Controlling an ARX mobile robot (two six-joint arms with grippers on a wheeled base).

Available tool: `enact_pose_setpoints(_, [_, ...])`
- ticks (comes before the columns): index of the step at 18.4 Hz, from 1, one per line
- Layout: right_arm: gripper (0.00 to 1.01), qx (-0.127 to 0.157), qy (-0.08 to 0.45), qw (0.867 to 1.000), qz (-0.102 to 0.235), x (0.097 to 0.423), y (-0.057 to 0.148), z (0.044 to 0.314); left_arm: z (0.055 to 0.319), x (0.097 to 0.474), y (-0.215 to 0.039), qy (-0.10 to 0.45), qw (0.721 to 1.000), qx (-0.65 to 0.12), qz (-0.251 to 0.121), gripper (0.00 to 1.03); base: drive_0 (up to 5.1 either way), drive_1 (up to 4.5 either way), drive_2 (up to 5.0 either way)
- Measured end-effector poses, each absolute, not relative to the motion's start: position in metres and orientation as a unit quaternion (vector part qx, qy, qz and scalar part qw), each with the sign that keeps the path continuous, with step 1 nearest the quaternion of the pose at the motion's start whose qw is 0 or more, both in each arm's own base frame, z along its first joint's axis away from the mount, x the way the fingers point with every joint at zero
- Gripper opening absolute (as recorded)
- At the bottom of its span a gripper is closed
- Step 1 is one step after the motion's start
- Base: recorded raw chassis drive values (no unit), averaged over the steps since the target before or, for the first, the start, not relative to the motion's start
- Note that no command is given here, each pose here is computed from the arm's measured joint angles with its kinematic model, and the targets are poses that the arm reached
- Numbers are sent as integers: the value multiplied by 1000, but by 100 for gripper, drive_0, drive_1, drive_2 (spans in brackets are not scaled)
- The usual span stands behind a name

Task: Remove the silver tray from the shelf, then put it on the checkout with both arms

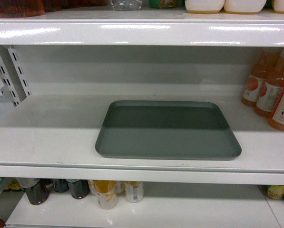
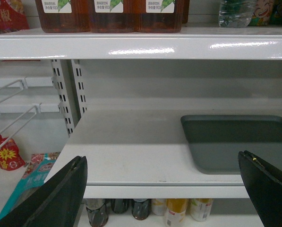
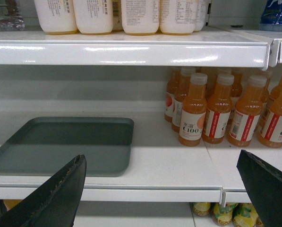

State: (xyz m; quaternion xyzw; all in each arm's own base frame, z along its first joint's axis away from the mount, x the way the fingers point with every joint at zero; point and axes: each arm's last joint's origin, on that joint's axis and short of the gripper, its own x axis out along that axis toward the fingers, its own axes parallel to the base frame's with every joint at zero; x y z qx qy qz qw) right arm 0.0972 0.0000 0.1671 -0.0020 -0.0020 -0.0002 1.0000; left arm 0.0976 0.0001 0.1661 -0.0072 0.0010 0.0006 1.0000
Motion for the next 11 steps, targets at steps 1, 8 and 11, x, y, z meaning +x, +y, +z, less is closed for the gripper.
enact_pose_setpoints(1, [98, -2, -2, 1000, 0, 97, 0, 167, 166, 98, 0, 1, 1000, -7, 1, 98, 0, 0, 0])
enact_pose_setpoints(8, [98, -2, -2, 1000, 0, 97, 0, 167, 166, 98, 0, 1, 1000, -7, 1, 98, 0, 0, 0])
enact_pose_setpoints(11, [98, -2, -2, 1000, 0, 97, 0, 167, 166, 98, 0, 1, 1000, -7, 1, 98, 0, 0, 0])
